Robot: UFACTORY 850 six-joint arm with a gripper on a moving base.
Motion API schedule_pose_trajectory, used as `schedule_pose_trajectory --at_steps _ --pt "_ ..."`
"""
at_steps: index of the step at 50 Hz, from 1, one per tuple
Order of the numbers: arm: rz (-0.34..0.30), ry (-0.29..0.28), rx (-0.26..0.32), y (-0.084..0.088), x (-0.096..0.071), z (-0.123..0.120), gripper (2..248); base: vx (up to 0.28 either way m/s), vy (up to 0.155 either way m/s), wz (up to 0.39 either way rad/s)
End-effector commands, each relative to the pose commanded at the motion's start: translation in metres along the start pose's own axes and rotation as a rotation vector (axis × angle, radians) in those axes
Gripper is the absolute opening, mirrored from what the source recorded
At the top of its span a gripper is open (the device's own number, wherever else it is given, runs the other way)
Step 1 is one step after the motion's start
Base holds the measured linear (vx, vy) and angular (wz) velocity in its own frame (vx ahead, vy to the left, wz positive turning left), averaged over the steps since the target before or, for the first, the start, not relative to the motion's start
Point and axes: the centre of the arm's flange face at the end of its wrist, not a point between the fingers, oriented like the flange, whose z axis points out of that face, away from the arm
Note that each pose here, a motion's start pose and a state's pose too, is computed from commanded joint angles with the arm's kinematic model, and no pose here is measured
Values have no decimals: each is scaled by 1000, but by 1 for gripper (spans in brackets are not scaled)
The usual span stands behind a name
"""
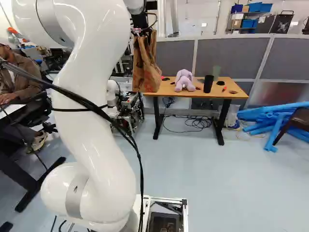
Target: Pick up the bag on the ground and place it on the table
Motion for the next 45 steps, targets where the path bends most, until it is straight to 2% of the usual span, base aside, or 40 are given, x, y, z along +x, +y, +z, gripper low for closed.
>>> schedule_pose_trajectory --at_steps 45 --pt "0 0 0 0 0 0 21 188 6 5"
